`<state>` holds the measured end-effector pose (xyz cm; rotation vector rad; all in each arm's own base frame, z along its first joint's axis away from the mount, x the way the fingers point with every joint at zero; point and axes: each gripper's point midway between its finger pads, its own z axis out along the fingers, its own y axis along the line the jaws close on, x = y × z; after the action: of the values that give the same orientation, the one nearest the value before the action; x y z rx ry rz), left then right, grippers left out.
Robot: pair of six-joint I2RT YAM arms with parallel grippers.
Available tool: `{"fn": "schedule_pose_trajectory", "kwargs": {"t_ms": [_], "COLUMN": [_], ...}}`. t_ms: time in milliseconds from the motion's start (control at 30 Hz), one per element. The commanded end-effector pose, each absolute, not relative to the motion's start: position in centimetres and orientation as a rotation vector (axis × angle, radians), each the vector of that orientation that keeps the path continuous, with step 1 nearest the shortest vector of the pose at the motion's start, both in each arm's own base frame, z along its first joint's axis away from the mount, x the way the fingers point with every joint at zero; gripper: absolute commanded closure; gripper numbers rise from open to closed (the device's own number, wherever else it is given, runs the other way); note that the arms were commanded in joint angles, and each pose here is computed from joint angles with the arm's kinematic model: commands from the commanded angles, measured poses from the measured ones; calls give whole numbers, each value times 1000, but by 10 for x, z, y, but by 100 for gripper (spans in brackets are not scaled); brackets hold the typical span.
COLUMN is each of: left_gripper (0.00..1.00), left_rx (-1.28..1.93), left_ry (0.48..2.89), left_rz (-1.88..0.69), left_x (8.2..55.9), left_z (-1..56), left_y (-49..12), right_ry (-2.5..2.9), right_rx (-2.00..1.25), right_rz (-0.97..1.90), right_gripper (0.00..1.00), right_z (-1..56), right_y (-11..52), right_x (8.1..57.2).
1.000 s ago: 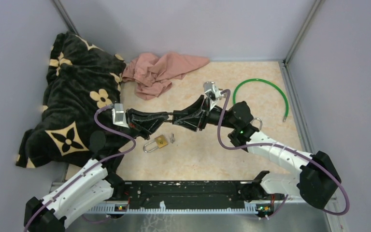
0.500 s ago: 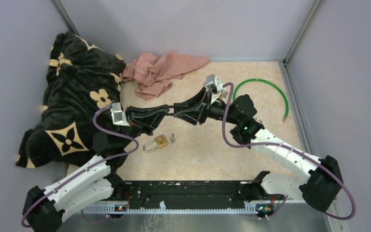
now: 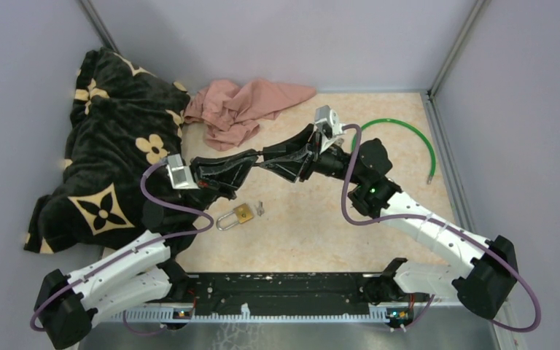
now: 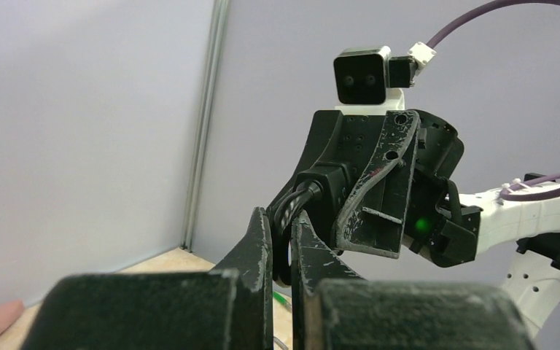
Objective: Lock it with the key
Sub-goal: Lock the lock.
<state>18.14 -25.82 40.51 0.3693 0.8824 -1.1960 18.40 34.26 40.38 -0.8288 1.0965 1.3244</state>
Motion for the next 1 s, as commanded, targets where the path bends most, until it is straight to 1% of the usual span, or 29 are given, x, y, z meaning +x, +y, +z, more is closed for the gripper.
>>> {"fn": "schedule_pose_trajectory", "kwargs": {"t_ms": [0, 200, 333, 467, 567, 667, 800, 967], "left_gripper": [100, 100, 100, 100, 100, 100, 100, 100], "left_rx": [827, 938, 1074, 1172, 1248, 1230, 1208, 1239], "left_ry": [1136, 1055, 1025, 989, 1074, 1153, 1124, 1123], "left_rz": [-1441, -1480, -1523, -1533, -1546, -1485, -1488, -1558], "left_x": [120, 103, 83, 74, 76, 94, 98, 83], "left_z": [317, 329, 321, 322, 309, 300, 305, 298], "left_y": [-329, -338, -338, -336, -332, -330, -333, -344], "right_ry": [1257, 1263, 1263, 1288, 1293, 1280, 1257, 1236], "right_rx": [-824, -896, -917, -979, -1016, -1033, -1031, -1027], "right_rz": [1270, 1302, 1320, 1302, 1304, 1305, 1310, 1310], "right_gripper": [100, 100, 100, 100, 100, 100, 100, 100], "right_z": [361, 344, 340, 327, 317, 316, 320, 326], "right_y": [380, 389, 383, 382, 375, 370, 370, 371], "right_x": [205, 208, 209, 205, 200, 195, 193, 193]}}
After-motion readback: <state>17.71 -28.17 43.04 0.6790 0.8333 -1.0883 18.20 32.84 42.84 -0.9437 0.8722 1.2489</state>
